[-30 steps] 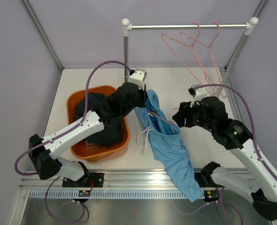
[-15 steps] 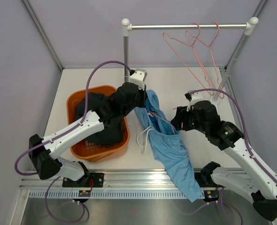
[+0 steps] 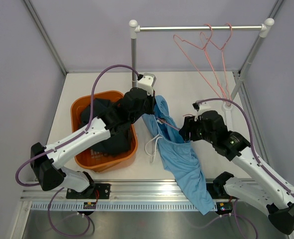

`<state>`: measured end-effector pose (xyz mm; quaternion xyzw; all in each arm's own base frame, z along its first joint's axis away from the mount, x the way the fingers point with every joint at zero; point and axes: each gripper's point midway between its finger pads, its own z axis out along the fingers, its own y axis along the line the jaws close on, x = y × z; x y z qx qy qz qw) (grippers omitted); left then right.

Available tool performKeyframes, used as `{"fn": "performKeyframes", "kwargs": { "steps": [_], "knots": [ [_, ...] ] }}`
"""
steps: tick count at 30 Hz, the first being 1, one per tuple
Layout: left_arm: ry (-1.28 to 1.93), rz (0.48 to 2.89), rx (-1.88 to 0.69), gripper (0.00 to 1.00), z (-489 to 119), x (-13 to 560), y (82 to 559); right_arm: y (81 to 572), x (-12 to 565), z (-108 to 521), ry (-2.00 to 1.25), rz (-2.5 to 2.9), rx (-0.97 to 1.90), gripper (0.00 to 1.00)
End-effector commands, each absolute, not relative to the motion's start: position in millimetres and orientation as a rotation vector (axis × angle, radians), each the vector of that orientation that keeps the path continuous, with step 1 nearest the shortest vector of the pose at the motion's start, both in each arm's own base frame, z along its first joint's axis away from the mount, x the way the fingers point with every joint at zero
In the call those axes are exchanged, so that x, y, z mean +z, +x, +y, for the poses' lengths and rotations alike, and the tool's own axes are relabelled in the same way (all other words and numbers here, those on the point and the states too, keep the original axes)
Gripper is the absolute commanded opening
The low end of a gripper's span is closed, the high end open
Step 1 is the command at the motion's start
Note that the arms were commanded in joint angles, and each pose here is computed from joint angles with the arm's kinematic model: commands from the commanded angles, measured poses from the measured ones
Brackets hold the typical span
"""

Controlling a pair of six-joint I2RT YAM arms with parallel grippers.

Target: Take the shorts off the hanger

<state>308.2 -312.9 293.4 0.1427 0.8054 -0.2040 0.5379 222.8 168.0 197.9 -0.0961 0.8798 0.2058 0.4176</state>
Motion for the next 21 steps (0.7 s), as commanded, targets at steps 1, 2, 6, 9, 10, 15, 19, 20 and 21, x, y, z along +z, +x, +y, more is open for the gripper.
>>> {"fn": "performKeyframes", "kwargs": {
  "steps": [1, 2, 6, 9, 10, 15, 19, 20, 21],
  "knots": [
    [0.285, 1.815, -0.527, 0.0, -311, 332, 311, 239, 223, 181, -0.24, 2.086, 0.565, 0.61],
    [0.284, 1.817, -0.527, 0.0, -311, 331, 311, 242, 221, 183, -0.244, 2.094, 0.562, 0.61],
    [0.286, 1.817, -0.53, 0.0, -312, 331, 311, 247, 217, 189, -0.259, 2.102, 0.567, 0.61],
    [0.287, 1.818, -0.527, 0.0, -311, 330, 311, 251, 213, 194, -0.272, 2.108, 0.573, 0.61],
    [0.289, 1.818, -0.525, 0.0, -311, 330, 311, 251, 213, 196, -0.277, 2.107, 0.58, 0.6],
    [0.29, 1.817, -0.524, 0.0, -311, 330, 312, 247, 208, 202, -0.31, 2.103, 0.623, 0.58],
    [0.289, 1.816, -0.525, 0.0, -311, 331, 311, 250, 202, 190, -0.239, 2.135, 0.549, 0.58],
    [0.29, 1.814, -0.525, 0.0, -311, 332, 311, 251, 198, 188, -0.236, 2.149, 0.535, 0.58],
    [0.29, 1.814, -0.525, 0.0, -311, 332, 311, 250, 198, 188, -0.225, 2.153, 0.54, 0.58]
  ]
}}
